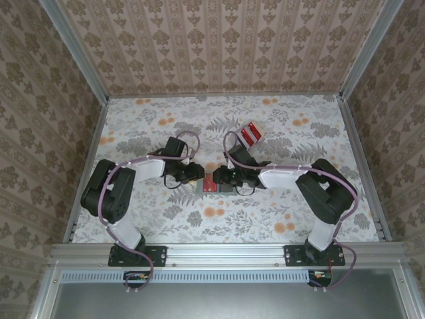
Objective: Put the credit cards into the card holder
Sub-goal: Insert the credit card into the card slot, then rotate the card holder at the center of the table.
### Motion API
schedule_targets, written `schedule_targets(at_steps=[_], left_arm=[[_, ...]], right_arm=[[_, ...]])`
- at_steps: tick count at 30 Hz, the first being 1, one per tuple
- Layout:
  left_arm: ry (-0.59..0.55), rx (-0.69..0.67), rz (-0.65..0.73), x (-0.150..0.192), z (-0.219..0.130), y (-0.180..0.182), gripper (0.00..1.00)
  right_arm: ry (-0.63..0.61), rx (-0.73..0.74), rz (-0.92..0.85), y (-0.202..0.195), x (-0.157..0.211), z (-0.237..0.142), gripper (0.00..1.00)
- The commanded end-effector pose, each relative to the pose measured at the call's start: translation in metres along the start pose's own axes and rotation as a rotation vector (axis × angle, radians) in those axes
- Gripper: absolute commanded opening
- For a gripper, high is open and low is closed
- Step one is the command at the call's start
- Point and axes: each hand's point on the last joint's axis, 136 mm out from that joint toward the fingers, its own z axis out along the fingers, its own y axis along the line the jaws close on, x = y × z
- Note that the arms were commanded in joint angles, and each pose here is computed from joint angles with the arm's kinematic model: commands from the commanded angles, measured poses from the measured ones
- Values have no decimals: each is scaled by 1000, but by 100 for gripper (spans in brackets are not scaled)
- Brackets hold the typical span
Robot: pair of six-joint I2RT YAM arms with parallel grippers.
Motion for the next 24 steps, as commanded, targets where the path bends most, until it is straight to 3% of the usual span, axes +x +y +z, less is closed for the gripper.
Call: schedule_targets(at_steps=[1,6,14,19,24], left_arm=[[-57,-17,11,-15,-26,-4,42],[-89,-23,55,-42,-38,-13,43],[-44,-4,115,-75,-8,-28,42],[25,1,120,-68,16,-24,39],[52,-31,89,-47,16,-4,34]], right_arm=[[-24,43,-44,1,-9,-25,33],[5,128,-64,-20,2,-44,31],[86,245,-21,-69,43,-48,25],[97,226,8,-72,47,-36,25],[90,193,22,-66,36,-16,26]])
